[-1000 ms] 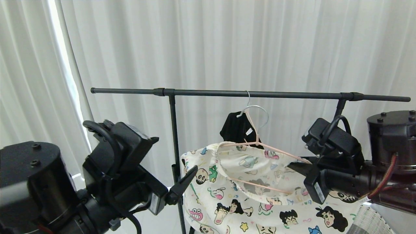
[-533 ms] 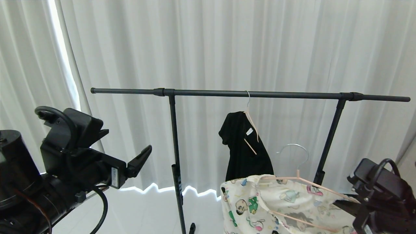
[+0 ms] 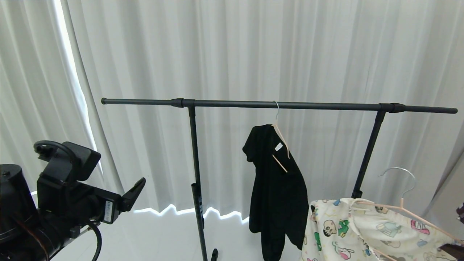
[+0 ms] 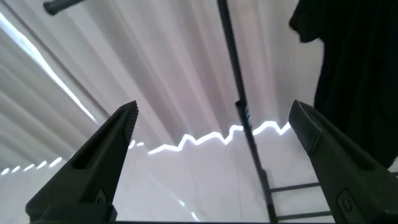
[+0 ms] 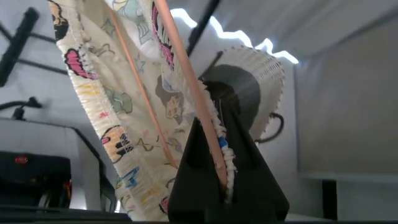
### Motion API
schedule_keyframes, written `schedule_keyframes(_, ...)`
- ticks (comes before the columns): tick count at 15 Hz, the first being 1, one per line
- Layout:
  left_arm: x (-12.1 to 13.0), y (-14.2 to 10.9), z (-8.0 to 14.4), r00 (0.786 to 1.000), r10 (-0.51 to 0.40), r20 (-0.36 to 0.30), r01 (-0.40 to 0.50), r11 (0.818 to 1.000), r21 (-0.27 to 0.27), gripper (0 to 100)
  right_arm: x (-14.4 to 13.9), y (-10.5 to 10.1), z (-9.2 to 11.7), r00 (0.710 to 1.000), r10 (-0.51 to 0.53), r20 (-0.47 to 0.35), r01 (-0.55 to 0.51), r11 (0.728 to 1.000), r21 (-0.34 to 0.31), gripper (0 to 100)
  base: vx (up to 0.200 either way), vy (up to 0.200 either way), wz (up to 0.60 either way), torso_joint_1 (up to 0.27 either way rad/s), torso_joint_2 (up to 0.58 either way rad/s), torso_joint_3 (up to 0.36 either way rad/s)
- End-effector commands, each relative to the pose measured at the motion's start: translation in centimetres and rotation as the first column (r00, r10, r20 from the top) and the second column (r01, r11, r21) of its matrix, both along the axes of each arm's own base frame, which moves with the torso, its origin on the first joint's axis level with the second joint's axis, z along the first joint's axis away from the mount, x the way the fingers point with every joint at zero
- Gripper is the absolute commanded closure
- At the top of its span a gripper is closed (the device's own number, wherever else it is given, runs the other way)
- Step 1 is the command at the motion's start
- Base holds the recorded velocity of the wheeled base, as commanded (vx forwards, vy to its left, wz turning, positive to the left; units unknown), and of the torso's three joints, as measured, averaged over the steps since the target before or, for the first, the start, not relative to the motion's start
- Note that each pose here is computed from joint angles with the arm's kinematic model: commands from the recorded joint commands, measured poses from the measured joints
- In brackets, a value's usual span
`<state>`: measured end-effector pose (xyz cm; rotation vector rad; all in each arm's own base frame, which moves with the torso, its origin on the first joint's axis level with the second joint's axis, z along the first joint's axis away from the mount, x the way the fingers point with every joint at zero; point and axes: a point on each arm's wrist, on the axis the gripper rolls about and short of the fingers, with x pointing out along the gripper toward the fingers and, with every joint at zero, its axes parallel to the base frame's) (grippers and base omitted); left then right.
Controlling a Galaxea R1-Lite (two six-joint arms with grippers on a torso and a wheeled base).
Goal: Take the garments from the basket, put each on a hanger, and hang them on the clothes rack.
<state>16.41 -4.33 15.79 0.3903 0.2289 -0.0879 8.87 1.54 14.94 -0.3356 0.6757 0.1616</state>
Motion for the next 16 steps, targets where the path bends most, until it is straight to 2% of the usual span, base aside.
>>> schedule_keyframes(1, 0.0, 0.5, -0.4, 1.000, 0.026, -0.016, -0.026, 1.000, 0.012, 0, -1.0, -1.0, 0.0, 0.995, -0.098, 0.025, 0.098, 0.995, 0.005, 100, 0.000, 0.000, 0.00, 0.000, 0.00, 0.000)
schedule_keyframes(3, 0.1, 1.0, -0.8, 0.997, 0.067, -0.031, -0.065, 0.997, 0.048, 0, -1.0, -1.5, 0.1, 0.987, -0.161, 0.022, 0.161, 0.987, 0.003, 100, 0.000, 0.000, 0.00, 0.000, 0.00, 0.000)
schedule_keyframes(7, 0.2, 1.0, -0.6, 0.997, 0.080, -0.024, -0.079, 0.996, 0.051, 0, 0.6, -1.6, 1.3, 0.982, -0.184, 0.036, 0.184, 0.983, -0.007, 100, 0.000, 0.000, 0.00, 0.000, 0.00, 0.000)
schedule_keyframes(12, 0.3, 1.0, -0.3, 0.997, 0.079, -0.009, -0.079, 0.996, 0.048, 0, 4.4, -1.5, 3.2, 0.962, -0.243, 0.121, 0.235, 0.969, 0.080, 100, 0.000, 0.000, 0.00, 0.000, 0.00, 0.000)
schedule_keyframes(15, 0.5, 0.8, 0.2, 0.997, 0.075, 0.008, -0.075, 0.996, 0.041, 0, 5.6, -1.4, 3.5, 0.955, -0.240, 0.172, 0.227, 0.969, 0.094, 100, 0.000, 0.000, 0.00, 0.000, 0.00, 0.000)
schedule_keyframes(16, 0.5, 0.8, 0.2, 0.997, 0.072, 0.010, -0.073, 0.997, 0.040, 0, 5.7, -1.4, 3.7, 0.953, -0.239, 0.185, 0.224, 0.970, 0.098, 100, 0.200, 0.000, 0.00, -0.002, 0.00, 0.002)
